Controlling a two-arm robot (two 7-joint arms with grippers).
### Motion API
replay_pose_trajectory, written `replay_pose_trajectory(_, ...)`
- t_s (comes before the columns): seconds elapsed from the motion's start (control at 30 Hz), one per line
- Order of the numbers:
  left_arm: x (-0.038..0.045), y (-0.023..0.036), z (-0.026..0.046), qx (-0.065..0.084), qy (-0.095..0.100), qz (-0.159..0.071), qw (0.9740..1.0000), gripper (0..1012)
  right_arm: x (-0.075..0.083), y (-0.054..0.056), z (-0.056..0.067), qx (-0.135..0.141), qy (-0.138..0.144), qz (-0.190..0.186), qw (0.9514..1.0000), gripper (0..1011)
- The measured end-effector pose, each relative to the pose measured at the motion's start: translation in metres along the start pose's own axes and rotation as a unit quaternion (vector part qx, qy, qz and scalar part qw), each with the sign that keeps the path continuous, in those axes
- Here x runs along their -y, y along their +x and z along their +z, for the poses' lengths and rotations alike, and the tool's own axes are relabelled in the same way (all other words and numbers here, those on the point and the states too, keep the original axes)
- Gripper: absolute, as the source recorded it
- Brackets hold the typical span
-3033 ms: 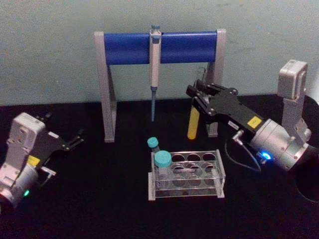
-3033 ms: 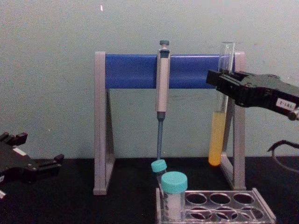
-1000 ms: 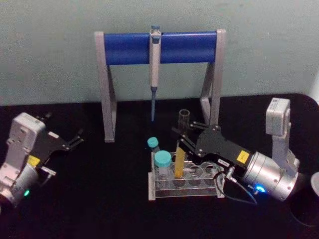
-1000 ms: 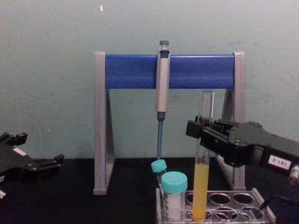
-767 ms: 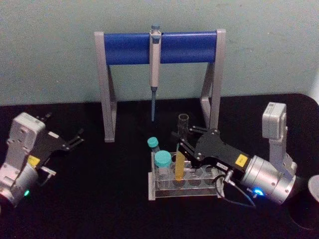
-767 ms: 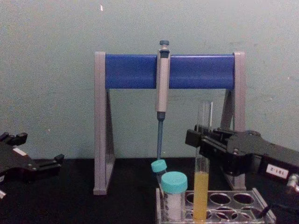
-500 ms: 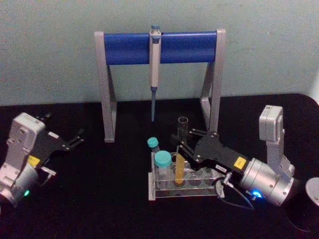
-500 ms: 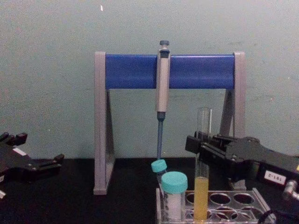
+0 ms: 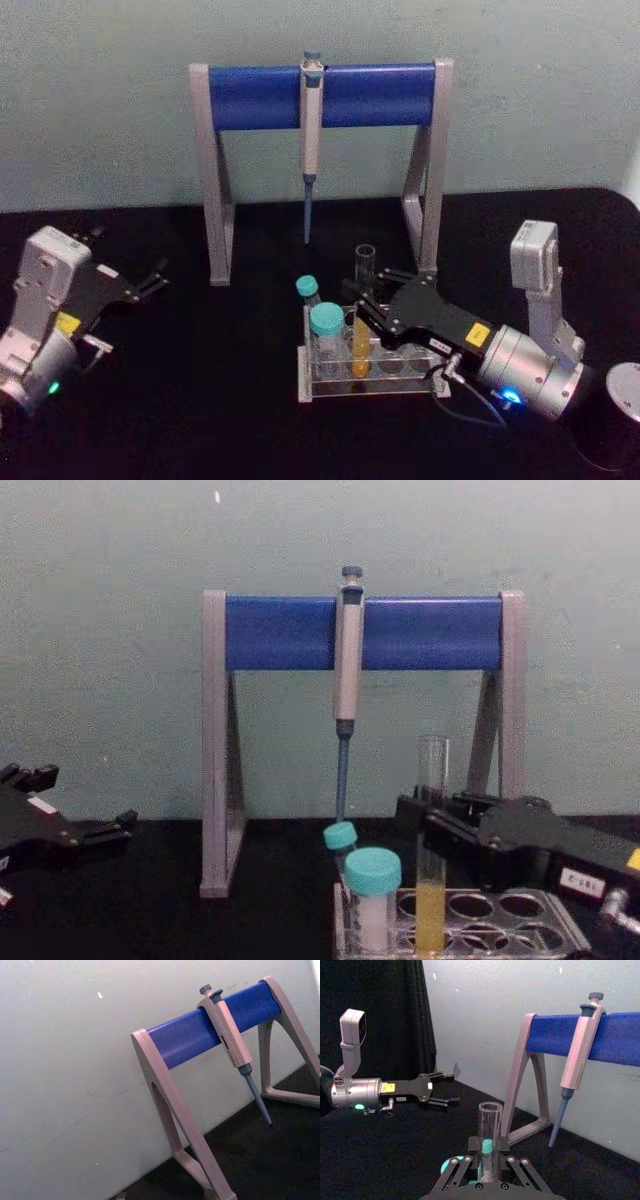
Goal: Pick up the test tube from the test tube rack, shake it, then place it back into the test tube rack.
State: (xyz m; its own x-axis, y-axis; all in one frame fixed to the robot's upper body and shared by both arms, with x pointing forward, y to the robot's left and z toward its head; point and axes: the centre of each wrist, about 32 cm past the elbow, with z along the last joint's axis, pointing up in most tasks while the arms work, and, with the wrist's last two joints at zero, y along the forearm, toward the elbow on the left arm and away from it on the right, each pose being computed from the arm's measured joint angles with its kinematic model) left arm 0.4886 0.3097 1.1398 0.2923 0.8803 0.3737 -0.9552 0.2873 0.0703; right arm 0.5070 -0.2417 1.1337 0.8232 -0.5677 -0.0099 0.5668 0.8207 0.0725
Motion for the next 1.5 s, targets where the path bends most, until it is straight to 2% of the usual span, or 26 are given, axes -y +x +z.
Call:
replay_pose_trajectory(0.47,0.0,0.0,0.0,0.0,0.0,0.0,1.0,1001,-0.0012,0.0004,-0.0047,-0.008,-0.008,-0.002,0.9999,225)
replay_pose_trajectory(1.37,0.0,0.0,0.0,0.0,0.0,0.0,1.0,1001,-0.001,0.0007,-0.0046,-0.007,-0.011,-0.007,0.9999,224)
replay_pose_trajectory(1.5,0.0,0.0,0.0,0.0,0.0,0.0,1.0,1001,-0.001,0.0007,-0.0046,-0.008,-0.011,-0.007,0.9999,339)
